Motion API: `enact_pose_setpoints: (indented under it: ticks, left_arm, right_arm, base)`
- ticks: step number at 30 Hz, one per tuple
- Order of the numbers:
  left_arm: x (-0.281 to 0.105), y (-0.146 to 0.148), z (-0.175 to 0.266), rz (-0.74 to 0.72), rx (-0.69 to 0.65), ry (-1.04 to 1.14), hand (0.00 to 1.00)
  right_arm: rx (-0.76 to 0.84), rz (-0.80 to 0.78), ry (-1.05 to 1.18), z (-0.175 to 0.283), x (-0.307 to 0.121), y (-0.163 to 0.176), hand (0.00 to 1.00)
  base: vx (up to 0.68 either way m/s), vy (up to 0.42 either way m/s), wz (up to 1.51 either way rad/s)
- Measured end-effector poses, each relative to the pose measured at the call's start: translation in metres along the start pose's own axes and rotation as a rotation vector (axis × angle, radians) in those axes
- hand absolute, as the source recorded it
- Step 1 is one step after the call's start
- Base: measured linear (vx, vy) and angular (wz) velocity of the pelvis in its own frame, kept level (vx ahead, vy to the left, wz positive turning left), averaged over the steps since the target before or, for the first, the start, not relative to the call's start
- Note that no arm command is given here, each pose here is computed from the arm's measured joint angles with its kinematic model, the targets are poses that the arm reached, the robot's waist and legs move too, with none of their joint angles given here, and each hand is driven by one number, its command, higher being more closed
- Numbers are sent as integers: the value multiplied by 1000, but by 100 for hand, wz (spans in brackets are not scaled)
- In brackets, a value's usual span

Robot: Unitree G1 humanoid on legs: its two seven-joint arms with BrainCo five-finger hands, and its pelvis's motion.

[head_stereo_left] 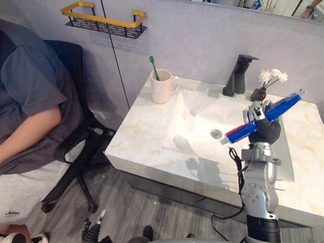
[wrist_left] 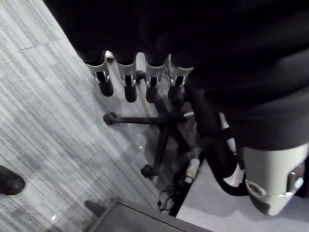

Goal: Organize washtable

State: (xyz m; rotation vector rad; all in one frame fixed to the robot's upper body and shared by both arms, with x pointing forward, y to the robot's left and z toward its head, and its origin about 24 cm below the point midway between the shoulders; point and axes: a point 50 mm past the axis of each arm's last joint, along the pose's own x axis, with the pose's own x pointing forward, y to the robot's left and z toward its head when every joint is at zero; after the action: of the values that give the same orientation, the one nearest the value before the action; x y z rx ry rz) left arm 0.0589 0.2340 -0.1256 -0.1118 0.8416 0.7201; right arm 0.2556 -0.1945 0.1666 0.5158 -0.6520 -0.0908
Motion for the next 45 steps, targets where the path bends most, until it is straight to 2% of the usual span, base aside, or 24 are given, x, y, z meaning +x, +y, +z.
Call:
enact_pose_setpoints:
  ticks: [5, 10, 18, 24, 45]
  left_arm:
    - [3, -8, 0, -39, 70, 1, 0]
    - [7, -22, 6, -137, 185, -26, 0]
    - [11, -21, 9, -154, 248, -36, 0]
    - [13, -22, 12, -164, 268, -48, 0]
    - [15, -36, 18, -219, 311, -77, 0]
  right_arm:
    - [-117, 90, -130, 16, 42, 24, 100]
    - [-240, 170, -254, 37, 97, 57, 100]
    - [-320, 225, -343, 57, 141, 101, 100]
    - [-361, 215, -322, 59, 166, 120, 100]
    - [-561, 119, -263, 57, 192, 109, 100]
  base:
    - [1, 2, 4]
    - [21, 5, 16]
    - [23, 1, 14]
    - [-1, -2, 32]
    - [-1, 9, 4]
